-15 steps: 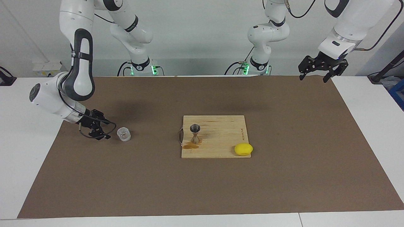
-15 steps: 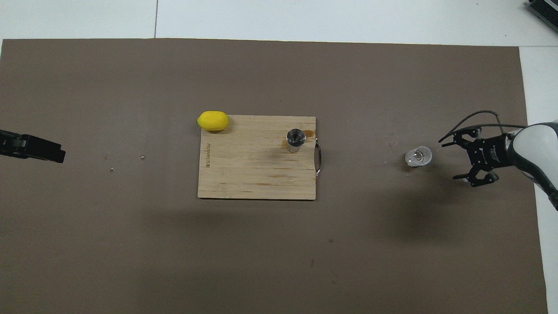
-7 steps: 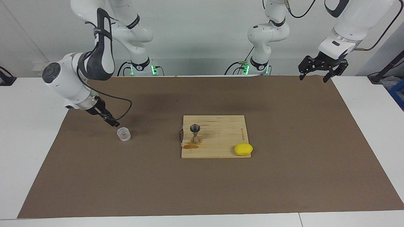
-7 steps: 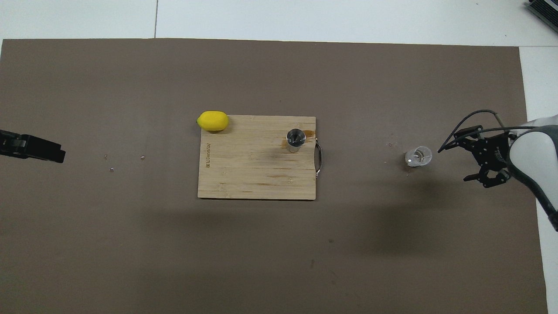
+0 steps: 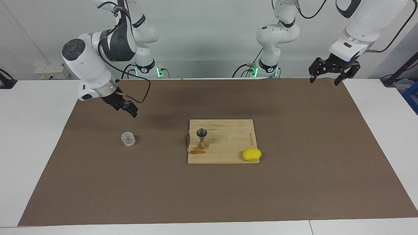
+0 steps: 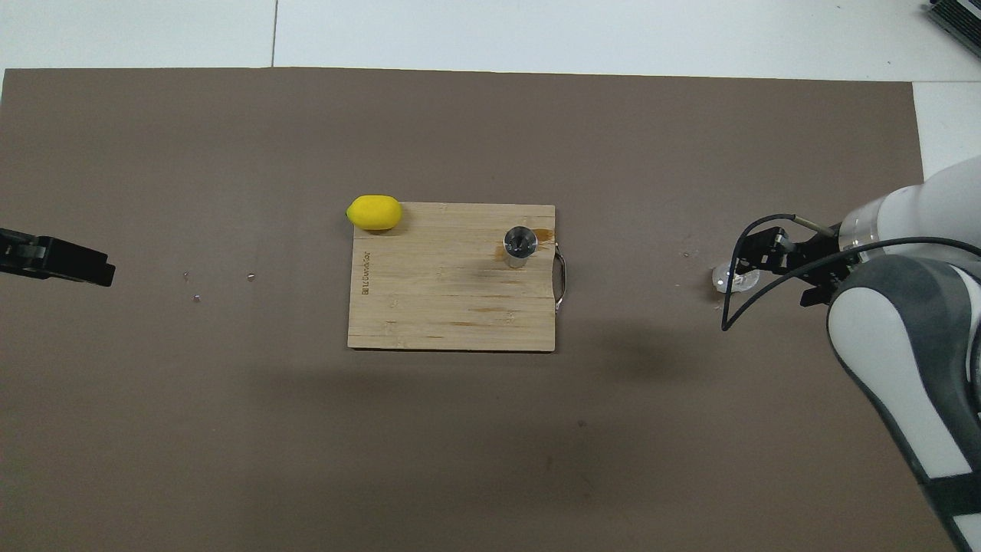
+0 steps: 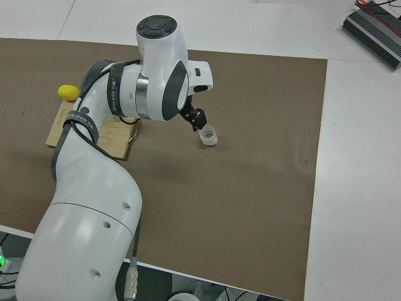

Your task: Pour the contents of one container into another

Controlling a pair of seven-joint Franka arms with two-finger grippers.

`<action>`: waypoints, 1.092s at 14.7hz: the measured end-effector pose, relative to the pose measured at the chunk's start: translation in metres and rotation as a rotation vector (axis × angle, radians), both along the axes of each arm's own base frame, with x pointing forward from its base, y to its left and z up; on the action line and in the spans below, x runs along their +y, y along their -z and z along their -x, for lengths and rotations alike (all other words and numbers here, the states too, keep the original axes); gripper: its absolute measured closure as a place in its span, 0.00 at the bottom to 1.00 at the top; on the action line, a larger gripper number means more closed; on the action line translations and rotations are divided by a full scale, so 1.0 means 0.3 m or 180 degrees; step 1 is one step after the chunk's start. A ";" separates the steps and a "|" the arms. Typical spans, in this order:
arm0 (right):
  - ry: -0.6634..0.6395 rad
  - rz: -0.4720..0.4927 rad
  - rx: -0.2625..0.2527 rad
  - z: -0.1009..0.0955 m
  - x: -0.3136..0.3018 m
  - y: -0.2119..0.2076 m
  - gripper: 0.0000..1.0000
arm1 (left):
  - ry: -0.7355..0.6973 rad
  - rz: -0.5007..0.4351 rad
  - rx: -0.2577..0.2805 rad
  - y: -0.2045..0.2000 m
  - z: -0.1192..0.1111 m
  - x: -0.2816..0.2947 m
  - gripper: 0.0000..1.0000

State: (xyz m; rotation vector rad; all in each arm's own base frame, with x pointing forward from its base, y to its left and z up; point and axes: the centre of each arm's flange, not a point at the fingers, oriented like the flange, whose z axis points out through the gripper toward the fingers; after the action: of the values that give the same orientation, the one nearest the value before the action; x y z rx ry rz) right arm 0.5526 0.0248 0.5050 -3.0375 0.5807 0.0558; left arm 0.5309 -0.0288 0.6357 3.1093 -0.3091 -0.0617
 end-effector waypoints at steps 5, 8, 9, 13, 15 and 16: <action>-0.0196 0.0037 -0.0149 -0.023 -0.007 -0.204 0.00 | 0.0000 0.0000 0.0000 0.000 0.000 0.000 0.00; -0.0229 0.0035 -0.0147 -0.021 0.004 -0.286 0.00 | 0.0000 0.0000 0.0000 0.000 0.000 0.000 0.00; -0.0254 0.0038 -0.0141 -0.018 0.016 -0.308 0.00 | 0.0000 0.0000 0.0000 0.000 0.000 0.000 0.00; -0.0385 0.0249 -0.0076 -0.007 0.058 -0.354 0.00 | 0.0000 0.0000 0.0000 0.000 0.000 0.000 0.00; -0.0419 0.0250 -0.0050 -0.009 0.078 -0.350 0.00 | 0.0000 0.0000 0.0000 0.000 0.000 0.000 0.00; -0.0426 0.0250 -0.0024 -0.009 0.082 -0.343 0.00 | 0.0000 0.0000 0.0000 0.000 0.000 0.000 0.00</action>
State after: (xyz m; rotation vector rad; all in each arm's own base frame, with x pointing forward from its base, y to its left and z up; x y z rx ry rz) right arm 0.5555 0.0493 0.6078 -3.1474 0.3872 0.0269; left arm 0.5309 -0.0288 0.6357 3.1093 -0.3091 -0.0618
